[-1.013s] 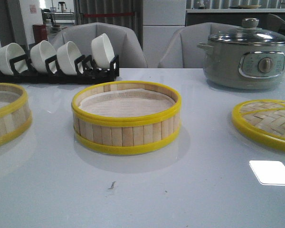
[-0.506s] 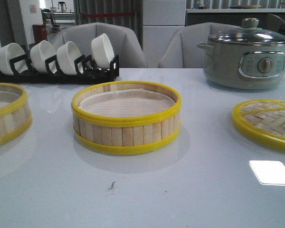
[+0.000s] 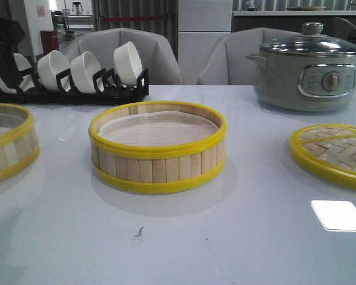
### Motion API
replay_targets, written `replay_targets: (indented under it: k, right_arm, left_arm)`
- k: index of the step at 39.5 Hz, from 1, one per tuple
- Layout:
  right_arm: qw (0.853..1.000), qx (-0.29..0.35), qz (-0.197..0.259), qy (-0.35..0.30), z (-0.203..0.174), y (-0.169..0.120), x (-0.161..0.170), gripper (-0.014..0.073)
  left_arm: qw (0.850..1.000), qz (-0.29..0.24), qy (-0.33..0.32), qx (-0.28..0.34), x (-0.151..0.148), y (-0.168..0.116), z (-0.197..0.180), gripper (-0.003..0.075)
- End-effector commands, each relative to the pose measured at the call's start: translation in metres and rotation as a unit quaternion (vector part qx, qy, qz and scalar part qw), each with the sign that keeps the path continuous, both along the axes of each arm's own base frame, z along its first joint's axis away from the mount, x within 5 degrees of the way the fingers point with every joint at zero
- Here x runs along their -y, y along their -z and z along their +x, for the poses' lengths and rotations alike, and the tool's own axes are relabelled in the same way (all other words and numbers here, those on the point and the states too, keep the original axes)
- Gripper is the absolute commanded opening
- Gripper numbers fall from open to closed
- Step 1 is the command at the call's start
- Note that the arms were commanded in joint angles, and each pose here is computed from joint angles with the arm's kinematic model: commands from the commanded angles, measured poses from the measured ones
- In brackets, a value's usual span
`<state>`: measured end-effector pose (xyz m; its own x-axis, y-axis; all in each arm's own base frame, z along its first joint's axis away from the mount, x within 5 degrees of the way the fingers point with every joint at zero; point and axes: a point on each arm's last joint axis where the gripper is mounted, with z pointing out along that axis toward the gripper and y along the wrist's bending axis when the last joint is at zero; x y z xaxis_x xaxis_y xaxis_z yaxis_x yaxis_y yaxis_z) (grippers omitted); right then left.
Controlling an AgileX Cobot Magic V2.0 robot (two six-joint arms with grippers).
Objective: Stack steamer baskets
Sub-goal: 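Lower the left gripper onto the rim of the side steamer basket and grasp, then lift the basket with the left gripper and carry it over the middle basket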
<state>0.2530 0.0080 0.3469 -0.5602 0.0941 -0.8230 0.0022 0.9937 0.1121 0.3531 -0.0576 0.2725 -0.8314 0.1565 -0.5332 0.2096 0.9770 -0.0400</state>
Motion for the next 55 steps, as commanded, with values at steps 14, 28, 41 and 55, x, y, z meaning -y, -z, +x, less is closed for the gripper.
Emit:
replay_targets:
  k: [14,28,41,55]
  right_arm:
    - [0.998,0.064,-0.006,0.003,0.000,-0.023,0.002,0.0496]
    - [0.998,0.064,-0.006,0.003,0.000,-0.023,0.002,0.0496]
    - [0.998,0.065,-0.006,0.003,0.000,-0.023,0.002,0.0496]
    - [0.998,0.067,-0.006,0.003,0.000,-0.023,0.002,0.0496]
  left_arm:
    - [0.999,-0.027,-0.014,0.033,0.008,0.019,0.029,0.0440]
    - [0.999,-0.027,-0.017,0.001,0.009,0.042,0.035,0.0401]
    - [0.999,-0.033,-0.017,0.005,0.015,0.034,0.038,0.0089]
    - [0.992,-0.045,0.074,0.088,0.085,-0.043,0.040,0.0094]
